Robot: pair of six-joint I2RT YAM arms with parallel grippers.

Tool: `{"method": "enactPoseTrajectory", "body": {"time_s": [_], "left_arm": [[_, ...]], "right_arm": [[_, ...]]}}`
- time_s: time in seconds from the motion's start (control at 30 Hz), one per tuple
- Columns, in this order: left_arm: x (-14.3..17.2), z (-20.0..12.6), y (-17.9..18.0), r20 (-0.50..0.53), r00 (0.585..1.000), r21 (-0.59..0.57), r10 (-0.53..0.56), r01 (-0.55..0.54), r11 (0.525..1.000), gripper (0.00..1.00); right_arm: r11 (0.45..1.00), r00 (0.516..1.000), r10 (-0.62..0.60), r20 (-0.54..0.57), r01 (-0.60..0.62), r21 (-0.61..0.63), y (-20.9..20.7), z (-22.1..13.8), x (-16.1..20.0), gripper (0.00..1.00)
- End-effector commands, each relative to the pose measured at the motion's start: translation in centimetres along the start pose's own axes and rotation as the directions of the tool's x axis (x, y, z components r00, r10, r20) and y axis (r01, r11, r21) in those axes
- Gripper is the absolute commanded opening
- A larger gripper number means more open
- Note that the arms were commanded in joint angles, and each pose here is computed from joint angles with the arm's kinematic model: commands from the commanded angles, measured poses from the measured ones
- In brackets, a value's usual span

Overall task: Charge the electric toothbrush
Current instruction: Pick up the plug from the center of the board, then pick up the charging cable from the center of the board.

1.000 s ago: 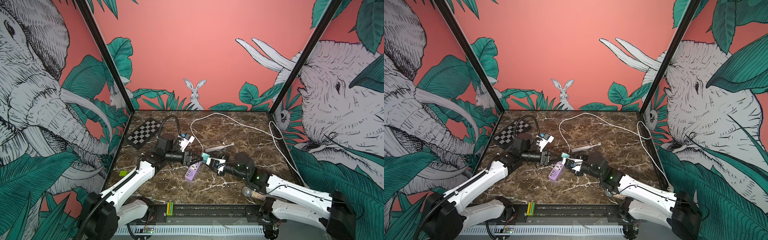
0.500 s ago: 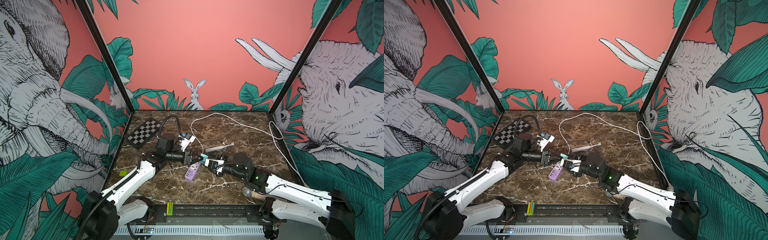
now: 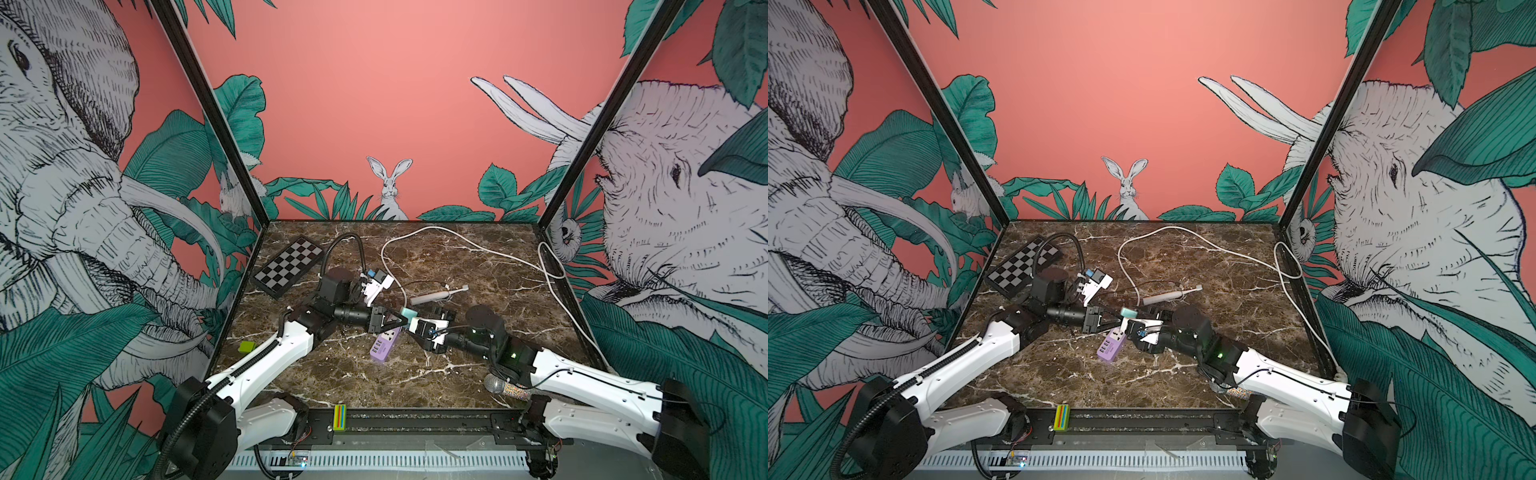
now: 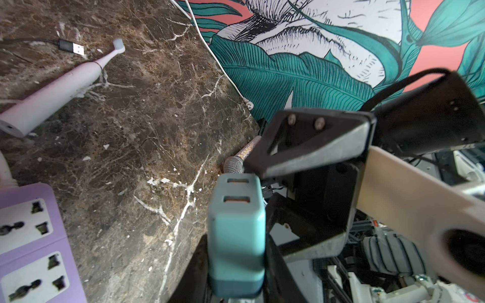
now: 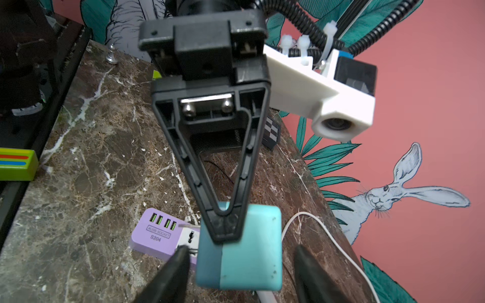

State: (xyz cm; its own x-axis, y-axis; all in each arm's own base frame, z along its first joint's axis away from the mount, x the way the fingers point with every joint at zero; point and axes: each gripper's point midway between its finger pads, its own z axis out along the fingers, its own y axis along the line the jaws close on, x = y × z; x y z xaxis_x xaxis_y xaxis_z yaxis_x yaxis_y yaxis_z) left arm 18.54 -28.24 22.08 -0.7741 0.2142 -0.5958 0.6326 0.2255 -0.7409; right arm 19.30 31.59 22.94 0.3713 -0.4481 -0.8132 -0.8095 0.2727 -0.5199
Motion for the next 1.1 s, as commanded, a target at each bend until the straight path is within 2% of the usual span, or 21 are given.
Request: {"method": "enactPoseTrajectory", "body": {"time_s": [0.0,0.1,0.2,0.3,0.37,0.47,0.53,0.57,0.67,0.73,0.87,0.97,1.07], "left_arm": [[0.0,-0.3,0.0,-0.009,0.998,-0.04,0.068,-0.068,0.997,0.21],[-0.4,-1.0,0.6,-0.02,0.99,-0.119,0.14,-0.142,0.983,0.2],[-0.9,-2.1,1.9,-0.03,0.981,-0.215,0.192,-0.194,0.957,0.16],[-1.7,-3.5,3.6,-0.001,0.973,-0.309,0.233,-0.222,0.925,0.12],[-2.4,-4.5,4.6,0.035,0.962,-0.347,0.271,-0.242,0.906,0.08],[-3.1,-5.9,5.6,0.063,0.943,-0.397,0.326,-0.276,0.875,0.06],[-3.4,-6.3,6.3,0.067,0.944,-0.417,0.323,-0.268,0.869,0.03],[-3.4,-6.5,6.6,0.06,0.947,-0.421,0.317,-0.264,0.868,0.0],[-3.1,-6.8,6.8,0.012,0.946,-0.439,0.323,-0.285,0.852,0.0],[-2.9,-7.2,6.6,-0.017,0.942,-0.451,0.336,-0.307,0.838,0.0],[-2.3,-7.9,6.4,-0.057,0.934,-0.481,0.352,-0.334,0.811,0.0],[-2.3,-7.8,6.5,-0.037,0.931,-0.481,0.363,-0.335,0.81,0.0],[-2.4,-7.5,5.6,-0.045,0.913,-0.441,0.405,-0.382,0.812,0.0]], "right_arm": [[0.995,0.998,0.037,0.054,-0.042,0.094,-2.1,-0.7,-1.8,0.94],[0.984,0.992,0.126,0.028,-0.129,0.121,-2.7,-1.9,-0.7,0.96],[0.932,0.943,0.334,-0.008,-0.329,0.153,-3.9,-3.4,1.7,0.96],[0.813,0.821,0.57,-0.04,-0.555,0.177,-4.8,-4.8,5.0,0.96],[0.712,0.715,0.695,-0.079,-0.667,0.22,-5.6,-5.4,7.1,0.95],[0.595,0.575,0.802,-0.161,-0.742,0.309,-6.9,-5.9,9.5,0.94],[0.53,0.481,0.848,-0.223,-0.764,0.367,-7.9,-6.0,11.2,0.89],[0.492,0.427,0.87,-0.248,-0.784,0.377,-8.4,-5.8,11.9,0.86],[0.414,0.305,0.903,-0.302,-0.805,0.425,-9.6,-5.0,14.3,0.82],[0.403,0.266,0.905,-0.334,-0.788,0.466,-10.5,-4.7,15.9,0.77],[0.542,0.284,0.821,-0.495,-0.659,0.521,-11.9,-5.3,19.0,0.75],[0.558,0.282,0.798,-0.532,-0.679,0.477,-12.5,-4.4,20.1,0.71],[0.579,0.289,0.758,-0.585,-0.711,0.399,-12.3,-3.0,21.2,0.68]]}}
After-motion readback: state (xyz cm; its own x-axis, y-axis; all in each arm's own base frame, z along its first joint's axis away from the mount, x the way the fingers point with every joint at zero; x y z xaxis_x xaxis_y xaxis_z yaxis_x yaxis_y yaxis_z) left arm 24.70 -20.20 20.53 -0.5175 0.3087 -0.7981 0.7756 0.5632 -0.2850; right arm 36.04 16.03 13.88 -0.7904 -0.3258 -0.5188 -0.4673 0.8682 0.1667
